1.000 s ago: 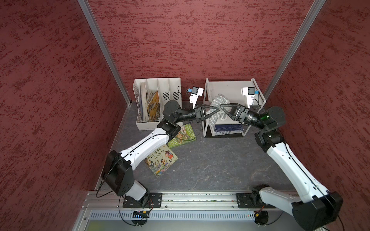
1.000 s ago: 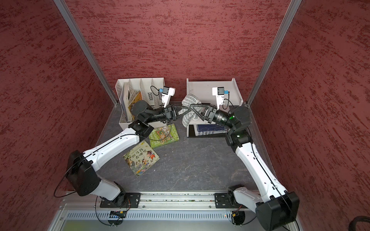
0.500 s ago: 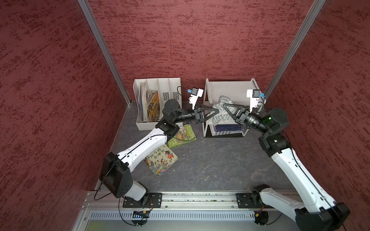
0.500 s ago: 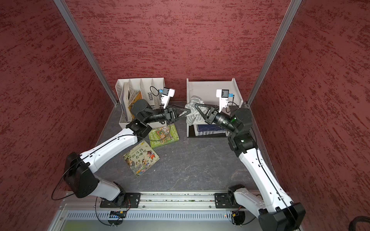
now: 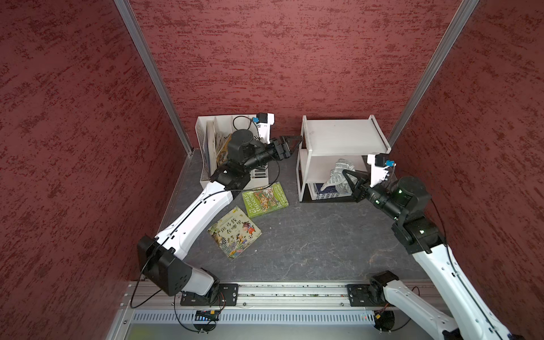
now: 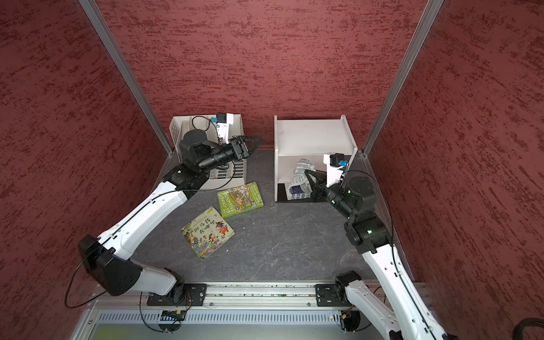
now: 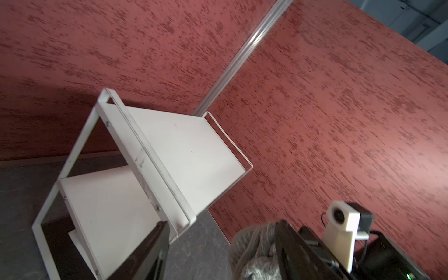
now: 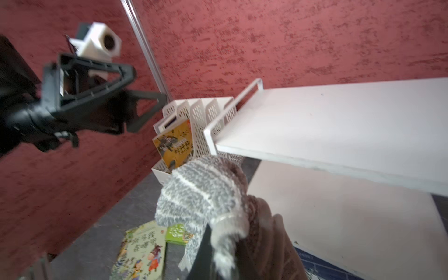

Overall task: Wipe the bookshelf clean with a cloth
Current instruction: Hold the shelf at the center of the board.

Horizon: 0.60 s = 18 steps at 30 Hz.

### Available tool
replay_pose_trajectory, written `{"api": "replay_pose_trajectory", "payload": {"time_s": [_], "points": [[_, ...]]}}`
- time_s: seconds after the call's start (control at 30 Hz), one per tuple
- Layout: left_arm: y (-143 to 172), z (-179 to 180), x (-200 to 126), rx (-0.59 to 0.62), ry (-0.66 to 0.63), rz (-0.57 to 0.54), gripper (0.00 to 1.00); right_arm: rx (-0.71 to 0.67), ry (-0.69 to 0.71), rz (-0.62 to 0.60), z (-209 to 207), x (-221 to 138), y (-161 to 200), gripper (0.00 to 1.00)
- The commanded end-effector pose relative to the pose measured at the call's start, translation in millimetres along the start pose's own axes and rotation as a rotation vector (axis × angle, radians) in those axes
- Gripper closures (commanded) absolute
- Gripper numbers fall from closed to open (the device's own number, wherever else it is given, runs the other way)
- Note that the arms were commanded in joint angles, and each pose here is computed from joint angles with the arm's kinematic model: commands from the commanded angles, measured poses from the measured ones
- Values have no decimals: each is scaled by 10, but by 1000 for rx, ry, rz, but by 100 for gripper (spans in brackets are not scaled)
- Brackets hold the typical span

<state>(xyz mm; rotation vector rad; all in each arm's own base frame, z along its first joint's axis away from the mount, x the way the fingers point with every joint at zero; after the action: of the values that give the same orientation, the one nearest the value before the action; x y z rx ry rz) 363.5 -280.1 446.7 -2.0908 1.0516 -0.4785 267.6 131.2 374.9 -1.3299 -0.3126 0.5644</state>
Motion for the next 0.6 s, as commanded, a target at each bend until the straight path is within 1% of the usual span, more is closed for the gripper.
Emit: {"api": "replay_pose_trajectory", "payload": {"time_s": [0.0,0.07,0.17,0.2,0.33,0.57], "points": [[90,394,235,-20,-201,38,31,-114,143,-19,-263,94,145,100],[111,430,422,-31,-212,62,31,-134,149,-46,-317,175,229,100],[161,495,669,-34,-239,88,31,-153,152,-131,-376,300,236,100],[179,515,729,-37,-253,98,31,-151,154,-139,-403,353,280,100],[245,603,917,-42,-287,120,31,-152,164,-117,-503,569,432,100],[316,685,1032,-49,-297,132,42,-208,199,-103,-656,808,646,100]]}}
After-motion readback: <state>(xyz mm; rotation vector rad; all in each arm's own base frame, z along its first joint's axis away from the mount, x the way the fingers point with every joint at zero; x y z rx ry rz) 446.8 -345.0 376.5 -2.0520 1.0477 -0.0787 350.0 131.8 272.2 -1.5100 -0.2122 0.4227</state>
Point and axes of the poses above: each gripper's point midway between its finger pads, its own x axis out along the fingers, its own z axis along the line the jaws close on, y = z × x, the point moved 2 cm from there along -x, back along the fingers
